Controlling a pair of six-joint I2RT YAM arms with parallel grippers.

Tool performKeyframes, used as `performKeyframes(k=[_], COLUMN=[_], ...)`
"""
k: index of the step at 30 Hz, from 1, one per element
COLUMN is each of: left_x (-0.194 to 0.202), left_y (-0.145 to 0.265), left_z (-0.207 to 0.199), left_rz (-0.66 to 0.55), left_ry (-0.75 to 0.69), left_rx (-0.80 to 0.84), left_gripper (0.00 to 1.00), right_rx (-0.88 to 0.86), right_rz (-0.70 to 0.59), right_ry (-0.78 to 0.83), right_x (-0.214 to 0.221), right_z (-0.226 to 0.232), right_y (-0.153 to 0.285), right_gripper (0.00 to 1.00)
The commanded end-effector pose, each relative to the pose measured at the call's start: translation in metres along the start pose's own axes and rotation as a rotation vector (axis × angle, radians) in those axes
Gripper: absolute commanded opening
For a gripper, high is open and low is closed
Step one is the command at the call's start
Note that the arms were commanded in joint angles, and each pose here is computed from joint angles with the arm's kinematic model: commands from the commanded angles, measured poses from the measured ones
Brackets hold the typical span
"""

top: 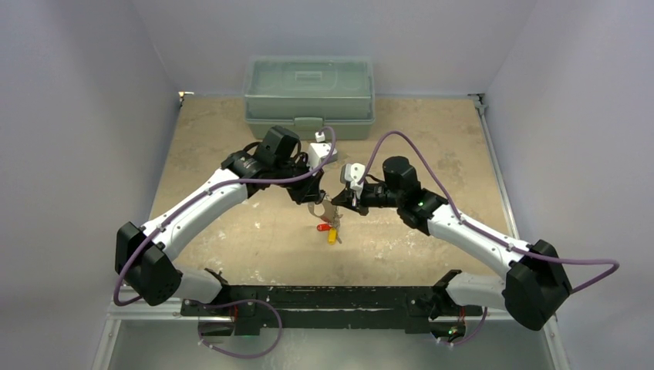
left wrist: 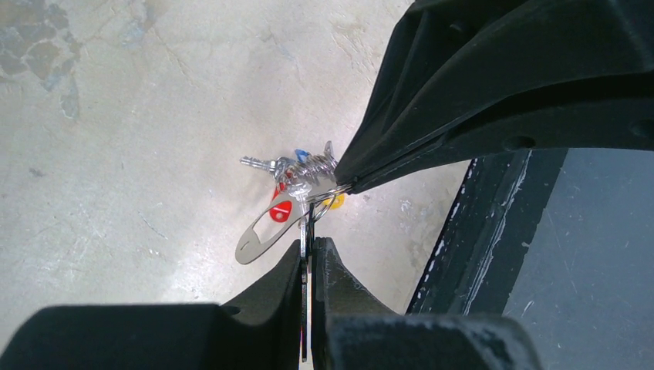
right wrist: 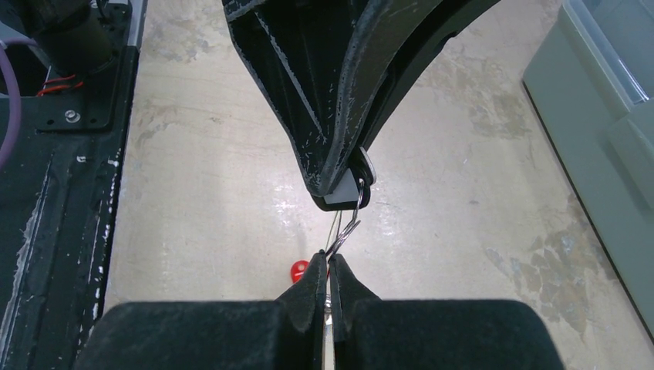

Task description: Remove the keys from the keyring

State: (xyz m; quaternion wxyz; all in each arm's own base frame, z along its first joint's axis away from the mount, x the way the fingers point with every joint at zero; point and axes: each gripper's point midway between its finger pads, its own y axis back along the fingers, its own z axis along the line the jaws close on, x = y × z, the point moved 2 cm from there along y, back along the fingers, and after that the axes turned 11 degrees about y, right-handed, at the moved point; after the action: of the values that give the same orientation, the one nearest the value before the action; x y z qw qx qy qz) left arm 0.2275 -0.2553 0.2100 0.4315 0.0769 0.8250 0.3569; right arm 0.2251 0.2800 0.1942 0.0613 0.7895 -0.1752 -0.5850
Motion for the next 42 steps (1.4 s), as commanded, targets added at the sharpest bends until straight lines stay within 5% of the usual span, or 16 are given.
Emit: performKeyframes(k=[1, 9, 14, 19, 34, 42], left_x=[-0.018, -0.026, -0.023, -0.024, -0.019, -0.020], left_y=[0.008, 0.010, 0.013, 0.014, 0.014, 0.014], left_z=[0.014, -0.015, -0.020, -0.023, -0.025, -0.025], left_rz=[-0.070, -0.057, -0.077, -0.084, -0.066, -0.069], left_ry=[-0.019, -0.027, -0.061, -0.077, -0.101, -0.104], left_rx=[-0.078, 0.094, 0.122, 0.140, 0.157, 0.160], left_gripper=[0.00, 0.00, 0.00, 0.00, 0.00, 0.00], right_rx=[-0.006, -0.046, -0.067, -0.064, -0.026, -0.019], right_rz=[-0.020, -0.030, -0.056, -0.063, -0.060, -0.041], right_ry=[0.038, 0.035, 0.007, -0.034, -0.060, -0.040], right_x=[-0.007, -0.010, -0.018, -0.022, -0.032, -0.032], right_z=[0.004, 0.008, 0.009, 0.006, -0.007, -0.014], right_y=[0.006, 0.004, 0.002, 0.000, -0.003, -0.005], right_gripper=[0.00, 0.00, 0.33, 0.43, 0.41, 0.27])
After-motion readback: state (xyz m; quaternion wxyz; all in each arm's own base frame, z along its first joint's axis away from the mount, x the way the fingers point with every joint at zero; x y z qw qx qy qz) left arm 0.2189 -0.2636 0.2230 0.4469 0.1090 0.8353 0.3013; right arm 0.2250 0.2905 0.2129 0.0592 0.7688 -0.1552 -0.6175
